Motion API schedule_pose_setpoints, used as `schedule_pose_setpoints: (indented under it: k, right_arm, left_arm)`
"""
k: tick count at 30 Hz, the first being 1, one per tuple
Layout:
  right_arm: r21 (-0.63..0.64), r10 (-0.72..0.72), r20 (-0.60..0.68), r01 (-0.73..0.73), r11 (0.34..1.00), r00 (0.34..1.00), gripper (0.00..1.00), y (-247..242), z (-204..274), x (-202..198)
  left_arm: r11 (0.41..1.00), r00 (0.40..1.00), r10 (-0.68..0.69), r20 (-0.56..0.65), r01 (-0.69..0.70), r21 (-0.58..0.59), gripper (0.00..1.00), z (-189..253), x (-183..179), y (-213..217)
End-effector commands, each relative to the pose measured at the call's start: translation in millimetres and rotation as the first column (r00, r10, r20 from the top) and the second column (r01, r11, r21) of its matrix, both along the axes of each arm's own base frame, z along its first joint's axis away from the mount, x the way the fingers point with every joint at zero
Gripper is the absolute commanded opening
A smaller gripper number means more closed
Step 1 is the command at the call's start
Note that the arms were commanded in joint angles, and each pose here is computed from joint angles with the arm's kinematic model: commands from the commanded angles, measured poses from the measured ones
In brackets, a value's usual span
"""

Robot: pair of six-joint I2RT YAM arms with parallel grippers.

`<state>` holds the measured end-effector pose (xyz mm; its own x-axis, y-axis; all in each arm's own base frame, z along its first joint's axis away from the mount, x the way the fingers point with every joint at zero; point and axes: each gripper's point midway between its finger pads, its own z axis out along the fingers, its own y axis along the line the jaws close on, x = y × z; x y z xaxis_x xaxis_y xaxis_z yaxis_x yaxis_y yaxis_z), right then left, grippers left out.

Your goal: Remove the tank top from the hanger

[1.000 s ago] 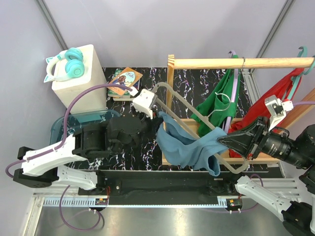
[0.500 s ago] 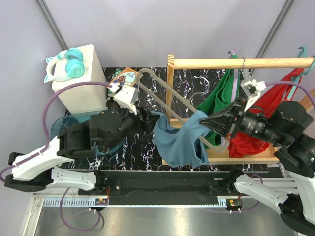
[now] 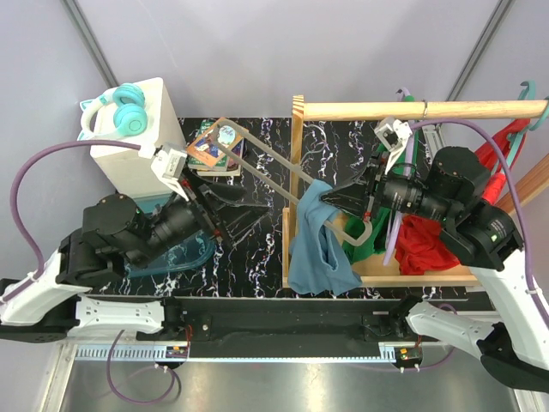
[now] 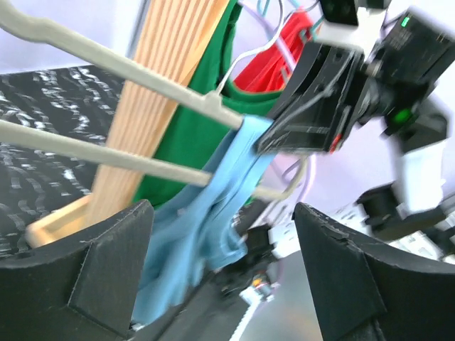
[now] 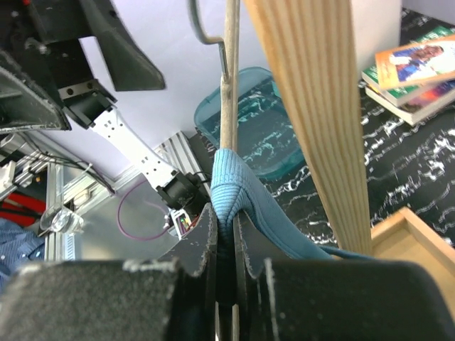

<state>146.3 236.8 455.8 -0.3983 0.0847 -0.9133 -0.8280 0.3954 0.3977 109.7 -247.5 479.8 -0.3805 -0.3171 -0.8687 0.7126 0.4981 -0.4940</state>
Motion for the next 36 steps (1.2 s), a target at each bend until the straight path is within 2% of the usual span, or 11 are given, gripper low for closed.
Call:
schedule_pose_setpoints:
  k: [1, 7, 14, 16, 25, 30, 33, 36]
  right_arm:
    - [0.09, 0.079, 0.161, -0.095, 0.991, 0.984, 0.0, 7, 32, -11]
    - [0.09, 0.118, 0.173, -0.135, 0.987, 0.978, 0.0, 12, 21, -13]
    - [0.098, 0.135, 0.2, -0.157, 0.983, 0.97, 0.0, 10, 19, -20]
    - [0.093, 0.137, 0.197, -0.158, 0.983, 0.971, 0.0, 10, 15, -20]
    - [0.098, 0.153, 0.197, -0.175, 0.98, 0.968, 0.0, 7, 10, -28]
    - [0.106, 0.188, 0.199, -0.211, 0.972, 0.962, 0.0, 4, 11, -40]
    - [0.112, 0.197, 0.203, -0.223, 0.968, 0.959, 0.0, 0, 12, -47]
    - [0.114, 0.184, 0.198, -0.209, 0.971, 0.963, 0.0, -1, 10, -46]
  left_arm:
    - [0.983, 0.995, 0.017, -0.101, -0.035, -0.181, 0.85, 29, 7, -21]
    - [0.938, 0.968, 0.136, -0.209, -0.194, -0.286, 0.8, 33, 31, -22]
    - [0.882, 0.916, 0.297, -0.27, -0.372, -0.289, 0.72, 17, 56, -8]
    - [0.868, 0.909, 0.308, -0.28, -0.389, -0.31, 0.7, 12, 59, -6]
    - [0.867, 0.908, 0.343, -0.242, -0.405, -0.291, 0.53, 8, 67, -12]
    - [0.893, 0.936, 0.296, -0.188, -0.342, -0.294, 0.41, 16, 64, -28]
    - [0.91, 0.958, 0.249, -0.145, -0.282, -0.304, 0.39, 23, 58, -40]
    - [0.913, 0.97, 0.215, -0.112, -0.24, -0.33, 0.28, 26, 55, -46]
